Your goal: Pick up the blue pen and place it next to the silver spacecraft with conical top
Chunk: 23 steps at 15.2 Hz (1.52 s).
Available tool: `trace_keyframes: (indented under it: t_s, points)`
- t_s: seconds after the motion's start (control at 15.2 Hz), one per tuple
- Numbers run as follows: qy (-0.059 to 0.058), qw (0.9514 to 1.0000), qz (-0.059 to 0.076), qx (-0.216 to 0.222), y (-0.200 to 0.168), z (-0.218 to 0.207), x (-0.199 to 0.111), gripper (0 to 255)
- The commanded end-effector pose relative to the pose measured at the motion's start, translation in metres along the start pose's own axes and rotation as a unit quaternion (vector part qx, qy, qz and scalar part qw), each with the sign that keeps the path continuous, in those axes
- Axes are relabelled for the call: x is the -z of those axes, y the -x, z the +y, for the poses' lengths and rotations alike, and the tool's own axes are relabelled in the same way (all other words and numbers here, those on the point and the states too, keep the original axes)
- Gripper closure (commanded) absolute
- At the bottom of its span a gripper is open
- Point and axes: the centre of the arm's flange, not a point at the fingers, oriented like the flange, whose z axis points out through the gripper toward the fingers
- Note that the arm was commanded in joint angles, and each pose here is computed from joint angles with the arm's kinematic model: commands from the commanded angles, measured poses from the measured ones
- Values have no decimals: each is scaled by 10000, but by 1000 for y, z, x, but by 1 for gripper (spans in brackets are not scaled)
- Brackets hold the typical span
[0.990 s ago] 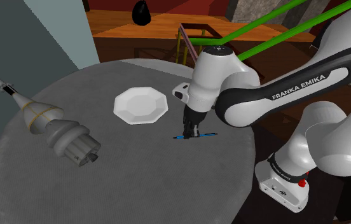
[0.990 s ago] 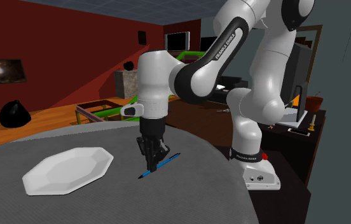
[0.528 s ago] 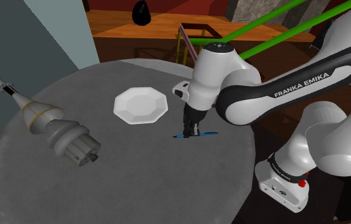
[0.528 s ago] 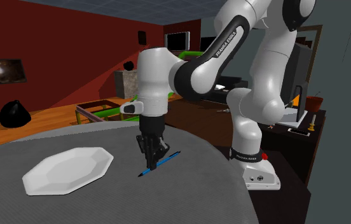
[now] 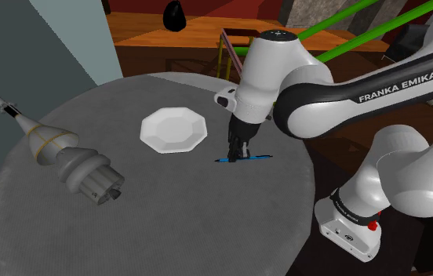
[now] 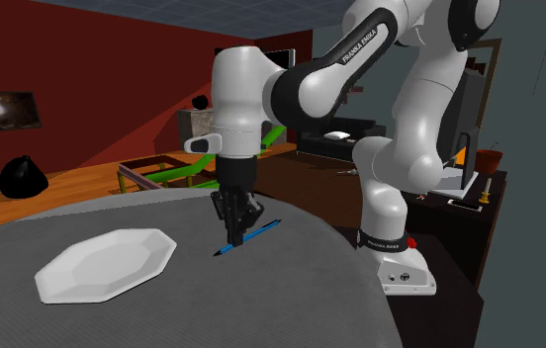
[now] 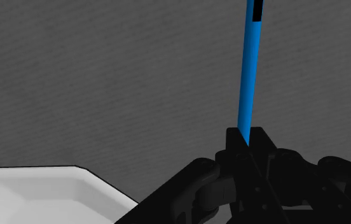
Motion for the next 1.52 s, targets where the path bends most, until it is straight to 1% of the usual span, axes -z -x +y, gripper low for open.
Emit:
trace_keyframes:
  t_s: [0.0, 1.45]
  points:
    - [-2, 10000, -4, 0, -1, 0, 10, 255]
    - [-2, 10000, -4, 0, -12, -3, 125, 255]
